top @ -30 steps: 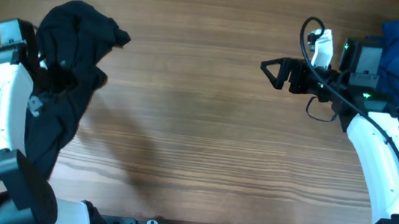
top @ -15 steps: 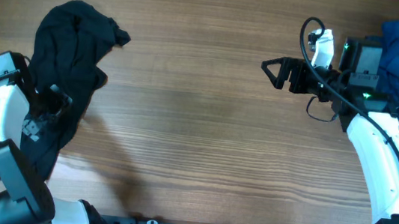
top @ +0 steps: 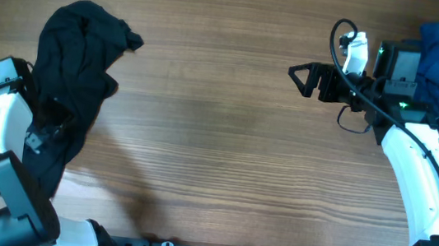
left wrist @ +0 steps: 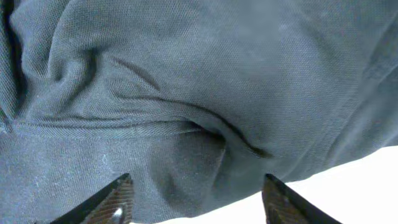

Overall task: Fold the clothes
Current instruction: 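Reach the left gripper down onto the crumpled black shirt, then grasp the black shirt with the left gripper and lift it up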

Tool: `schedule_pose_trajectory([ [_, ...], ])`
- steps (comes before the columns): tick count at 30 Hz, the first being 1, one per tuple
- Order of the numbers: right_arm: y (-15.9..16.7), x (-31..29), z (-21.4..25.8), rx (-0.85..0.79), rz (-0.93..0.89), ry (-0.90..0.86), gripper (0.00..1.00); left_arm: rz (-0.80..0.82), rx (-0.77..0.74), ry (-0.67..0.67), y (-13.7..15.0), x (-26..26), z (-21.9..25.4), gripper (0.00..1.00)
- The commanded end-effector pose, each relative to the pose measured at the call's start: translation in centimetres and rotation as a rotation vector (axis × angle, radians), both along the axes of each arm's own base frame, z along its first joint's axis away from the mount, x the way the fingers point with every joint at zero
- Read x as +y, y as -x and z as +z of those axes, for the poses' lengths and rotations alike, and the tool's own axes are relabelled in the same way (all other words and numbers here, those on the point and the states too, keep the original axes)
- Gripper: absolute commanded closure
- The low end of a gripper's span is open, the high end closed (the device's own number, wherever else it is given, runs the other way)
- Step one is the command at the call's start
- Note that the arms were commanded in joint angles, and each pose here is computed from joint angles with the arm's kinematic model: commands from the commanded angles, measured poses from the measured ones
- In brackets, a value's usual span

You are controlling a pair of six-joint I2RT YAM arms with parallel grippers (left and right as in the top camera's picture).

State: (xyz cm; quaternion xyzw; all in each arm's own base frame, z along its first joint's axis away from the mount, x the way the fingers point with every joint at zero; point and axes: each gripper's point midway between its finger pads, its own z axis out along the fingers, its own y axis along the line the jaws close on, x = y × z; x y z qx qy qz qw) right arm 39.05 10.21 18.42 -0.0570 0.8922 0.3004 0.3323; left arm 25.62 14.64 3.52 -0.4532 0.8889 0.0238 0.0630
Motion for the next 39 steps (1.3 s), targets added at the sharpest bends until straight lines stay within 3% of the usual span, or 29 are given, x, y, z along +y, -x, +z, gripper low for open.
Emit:
schedule_pose_trajectory([
  [1, -0.5, 0.0, 0.3, -0.009, -0.003, 0.006, 0.0, -0.001, 0.069, 0.004, 1.0, 0.2, -1.7, 0.36],
  [7, -0.5, 0.0, 0.3, -0.009, -0.005, 0.009, 0.01, -0.002, 0.134, 0.039, 1.5, -0.1, -3.9, 0.36],
  [12, -0.7, -0.3, 0.1, -0.009, -0.019, 0.022, 0.0, -0.002, 0.13, 0.038, 1.3, 0.0, -4.3, 0.66],
  [16, -0.7, -0.3, 0.1, -0.009, -0.02, 0.022, 0.0, -0.001, 0.121, 0.034, 1.0, 0.1, -4.1, 0.83],
  [23, -0.7, -0.3, 0.2, -0.011, -0.02, 0.021, 0.0, -0.006, 0.084, 0.077, -1.0, 0.1, -1.4, 0.85],
  [29, -0.7, -0.3, 0.2, -0.01, -0.02, 0.021, 0.0, -0.016, 0.059, 0.093, -3.0, 0.4, 3.1, 0.96],
  [39, -0.7, -0.3, 0.2, -0.01, -0.02, 0.021, 0.0, -0.109, -0.028, 0.046, -6.6, -1.2, 9.2, 0.96],
])
